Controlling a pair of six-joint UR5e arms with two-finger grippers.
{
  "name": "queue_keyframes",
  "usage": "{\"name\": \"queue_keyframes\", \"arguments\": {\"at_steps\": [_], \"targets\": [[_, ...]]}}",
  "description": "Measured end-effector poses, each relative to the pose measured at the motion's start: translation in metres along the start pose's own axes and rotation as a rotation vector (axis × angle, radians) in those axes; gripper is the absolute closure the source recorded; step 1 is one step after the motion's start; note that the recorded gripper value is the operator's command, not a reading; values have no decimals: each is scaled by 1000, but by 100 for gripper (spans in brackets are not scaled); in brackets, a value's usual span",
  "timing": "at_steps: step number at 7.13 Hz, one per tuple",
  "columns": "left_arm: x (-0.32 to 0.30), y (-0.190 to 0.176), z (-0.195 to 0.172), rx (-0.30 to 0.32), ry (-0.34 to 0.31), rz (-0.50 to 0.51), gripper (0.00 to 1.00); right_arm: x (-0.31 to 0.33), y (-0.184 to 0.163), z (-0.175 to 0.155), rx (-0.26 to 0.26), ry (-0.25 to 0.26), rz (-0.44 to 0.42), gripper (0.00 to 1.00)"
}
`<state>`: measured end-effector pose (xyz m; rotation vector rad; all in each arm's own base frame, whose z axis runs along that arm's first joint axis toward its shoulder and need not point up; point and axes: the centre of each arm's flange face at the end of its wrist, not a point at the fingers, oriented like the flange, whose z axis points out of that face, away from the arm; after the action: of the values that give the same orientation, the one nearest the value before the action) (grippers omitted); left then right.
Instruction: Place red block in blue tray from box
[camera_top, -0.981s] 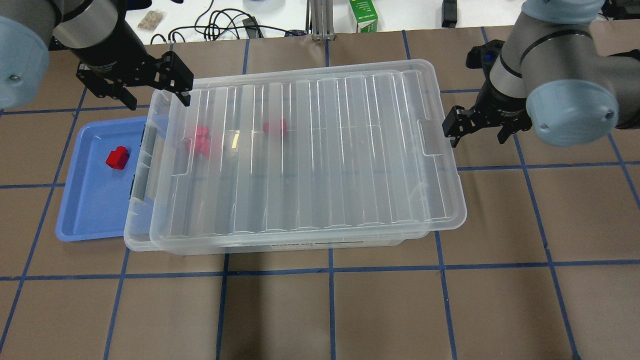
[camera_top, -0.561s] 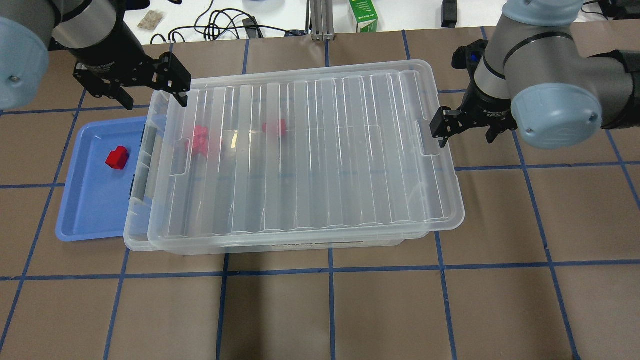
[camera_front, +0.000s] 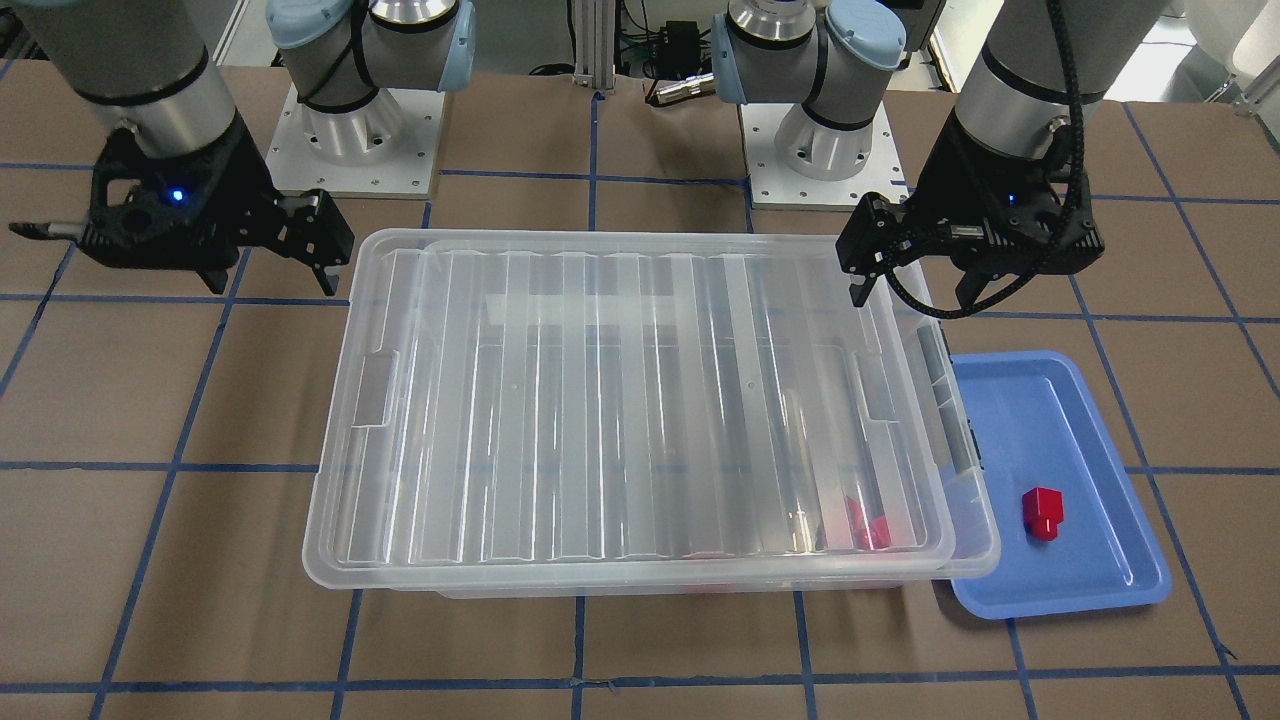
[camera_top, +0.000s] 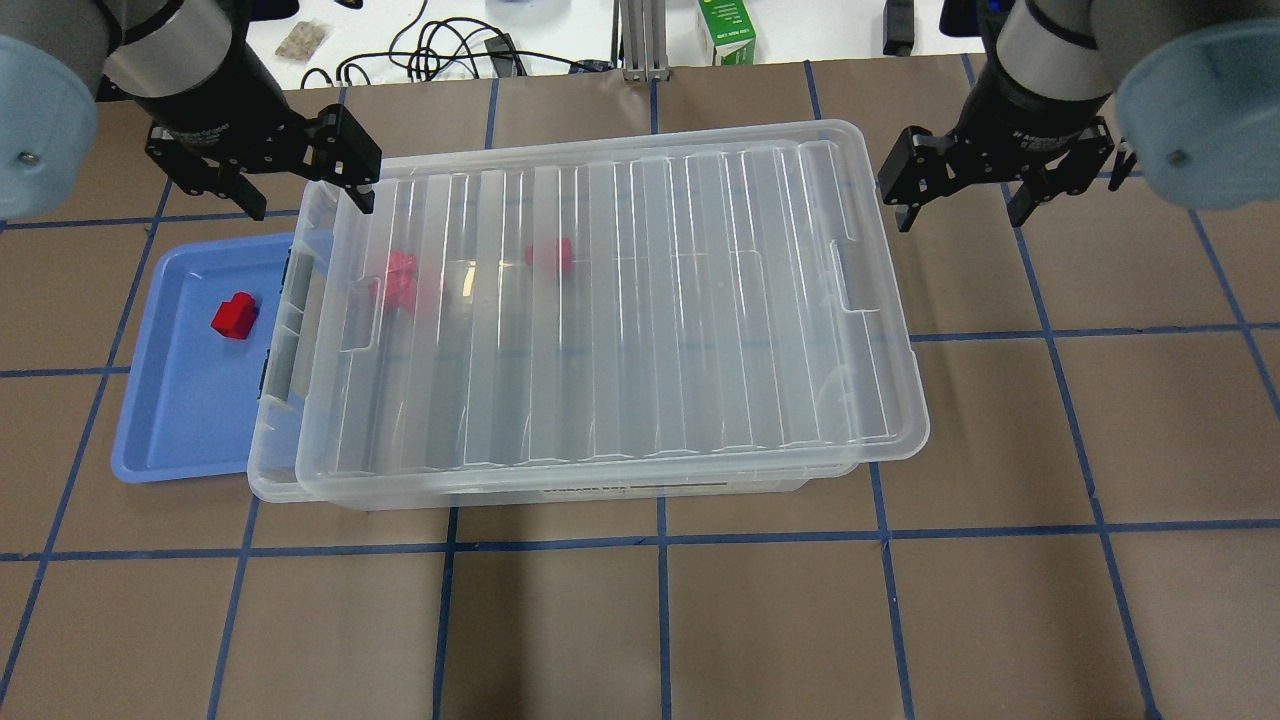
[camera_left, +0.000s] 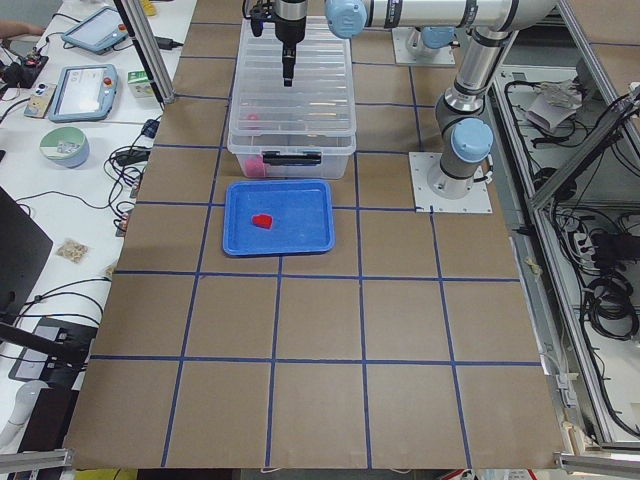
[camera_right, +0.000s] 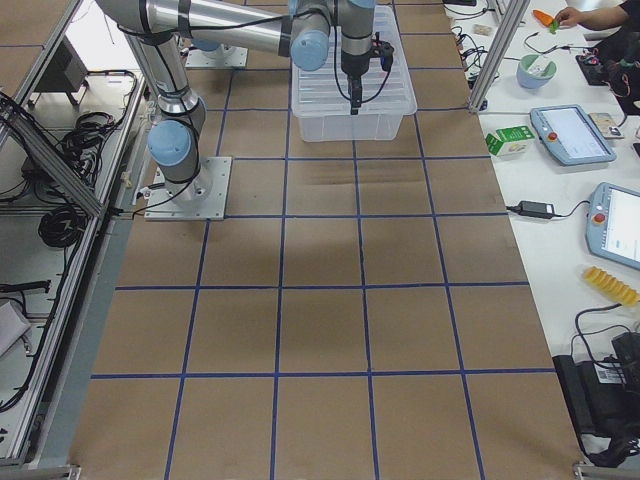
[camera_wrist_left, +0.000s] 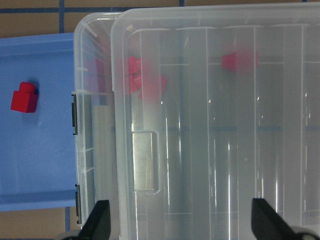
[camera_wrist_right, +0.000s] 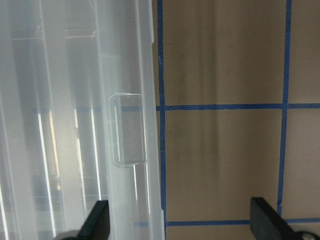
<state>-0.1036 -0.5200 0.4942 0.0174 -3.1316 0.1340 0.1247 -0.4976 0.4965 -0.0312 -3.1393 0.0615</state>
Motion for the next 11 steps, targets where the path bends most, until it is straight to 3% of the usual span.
{"name": "queue_keyframes", "arguments": {"at_steps": [2, 11], "targets": [[0, 0, 0, 0, 1, 0, 0, -33, 14, -38, -1, -7, 35, 0], [3, 1, 1, -6, -1, 4, 0, -52, 12, -34, -16, -5, 21, 0]]}}
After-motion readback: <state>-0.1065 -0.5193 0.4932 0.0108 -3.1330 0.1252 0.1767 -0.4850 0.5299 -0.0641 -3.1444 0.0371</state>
